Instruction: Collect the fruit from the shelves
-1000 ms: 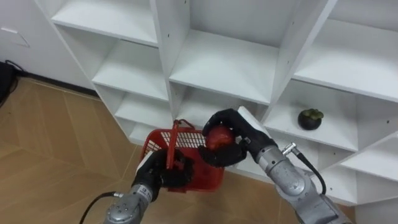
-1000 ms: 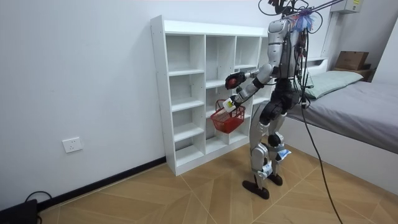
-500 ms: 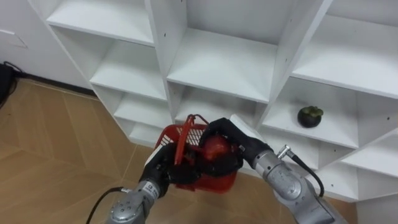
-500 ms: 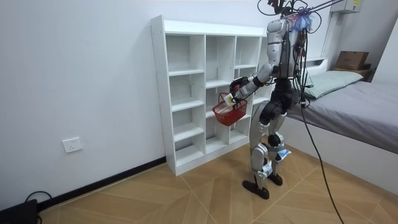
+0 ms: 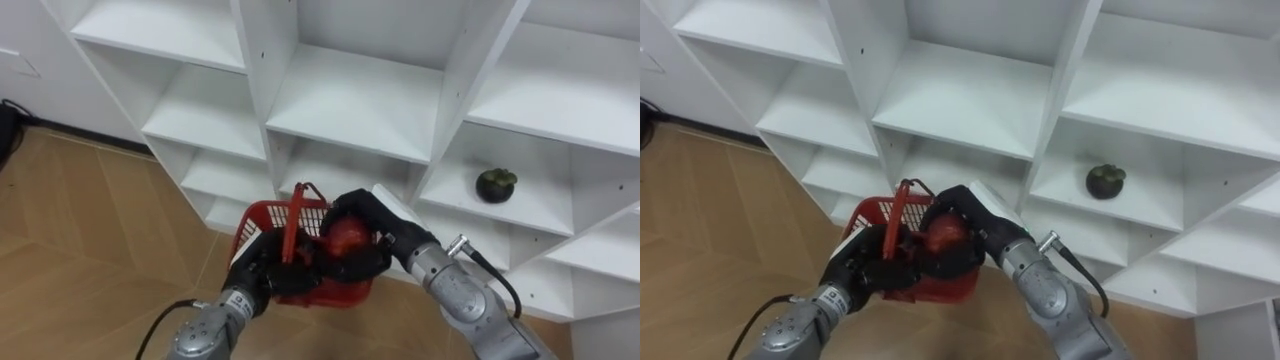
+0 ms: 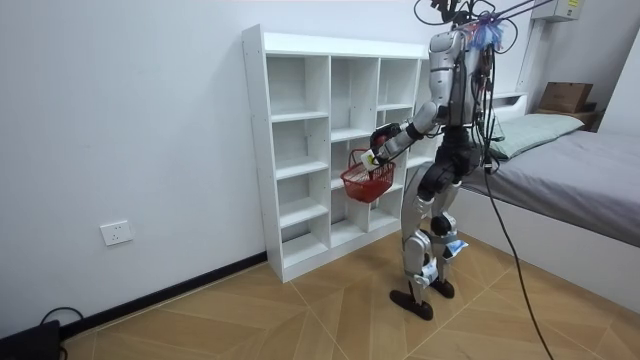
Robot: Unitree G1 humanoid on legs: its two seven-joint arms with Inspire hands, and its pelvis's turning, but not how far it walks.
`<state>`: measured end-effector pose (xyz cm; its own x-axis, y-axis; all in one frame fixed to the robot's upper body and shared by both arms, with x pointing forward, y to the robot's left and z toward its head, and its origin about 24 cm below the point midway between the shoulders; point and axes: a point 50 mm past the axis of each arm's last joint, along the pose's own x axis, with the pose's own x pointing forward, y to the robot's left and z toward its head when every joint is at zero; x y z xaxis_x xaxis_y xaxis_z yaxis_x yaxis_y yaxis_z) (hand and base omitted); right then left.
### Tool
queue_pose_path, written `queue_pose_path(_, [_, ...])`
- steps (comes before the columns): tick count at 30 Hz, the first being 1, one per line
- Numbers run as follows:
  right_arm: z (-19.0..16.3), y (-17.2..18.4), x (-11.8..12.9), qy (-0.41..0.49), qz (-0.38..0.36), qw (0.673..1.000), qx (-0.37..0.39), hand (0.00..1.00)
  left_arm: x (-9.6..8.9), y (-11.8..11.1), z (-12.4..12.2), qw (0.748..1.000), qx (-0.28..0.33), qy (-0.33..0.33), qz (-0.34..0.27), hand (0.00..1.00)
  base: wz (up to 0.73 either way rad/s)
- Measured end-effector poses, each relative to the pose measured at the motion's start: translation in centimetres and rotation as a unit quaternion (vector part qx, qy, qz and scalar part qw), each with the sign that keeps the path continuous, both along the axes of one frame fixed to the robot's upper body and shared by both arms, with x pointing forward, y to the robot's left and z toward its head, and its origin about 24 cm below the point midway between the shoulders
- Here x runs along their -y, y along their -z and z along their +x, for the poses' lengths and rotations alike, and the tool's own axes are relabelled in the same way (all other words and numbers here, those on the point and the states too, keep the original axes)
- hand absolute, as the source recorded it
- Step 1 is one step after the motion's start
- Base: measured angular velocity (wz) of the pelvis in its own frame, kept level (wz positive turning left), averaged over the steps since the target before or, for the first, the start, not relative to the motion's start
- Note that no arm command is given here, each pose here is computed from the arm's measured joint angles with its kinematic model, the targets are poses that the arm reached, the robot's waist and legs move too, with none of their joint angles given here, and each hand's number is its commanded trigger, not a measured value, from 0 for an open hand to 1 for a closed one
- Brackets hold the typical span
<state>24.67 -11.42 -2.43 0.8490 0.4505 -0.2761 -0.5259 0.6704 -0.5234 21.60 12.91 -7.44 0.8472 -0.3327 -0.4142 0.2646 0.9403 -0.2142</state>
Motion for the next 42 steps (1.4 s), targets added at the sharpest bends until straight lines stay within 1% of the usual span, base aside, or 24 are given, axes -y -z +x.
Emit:
queue_pose_path(15, [0.2,-0.5,0.0,0.002,0.009,1.000,0.020,1.00,-0.3,-1.0,0.6,1.000,0.022,0.002,-0.001,1.00,-0.01])
queue_pose_path(35, [0.1,-0.7,0.2,-0.009,0.000,1.000,0.028,1.00,-0.2,-1.1,0.6,1.000,0.026,0.009,-0.002,1.00,0.00])
queue_pose_path(36, [0.1,-0.9,0.3,-0.012,-0.002,0.999,0.031,0.79,-0.2,-1.2,0.7,1.000,0.028,0.011,-0.003,1.00,0.00])
queue_pose_path(37, [0.2,-1.0,0.3,-0.015,-0.003,0.999,0.033,0.41,-0.2,-1.2,0.7,0.999,0.030,0.015,-0.003,1.00,0.00])
queue_pose_path(38, [0.2,-1.0,0.3,-0.016,-0.003,0.999,0.033,0.00,-0.2,-1.3,0.7,0.999,0.031,0.016,-0.003,1.00,0.00])
queue_pose_path(42, [0.2,-1.3,0.3,-0.017,-0.002,0.999,0.038,0.00,-0.4,-1.5,0.8,0.999,0.037,0.021,0.000,1.00,0.00])
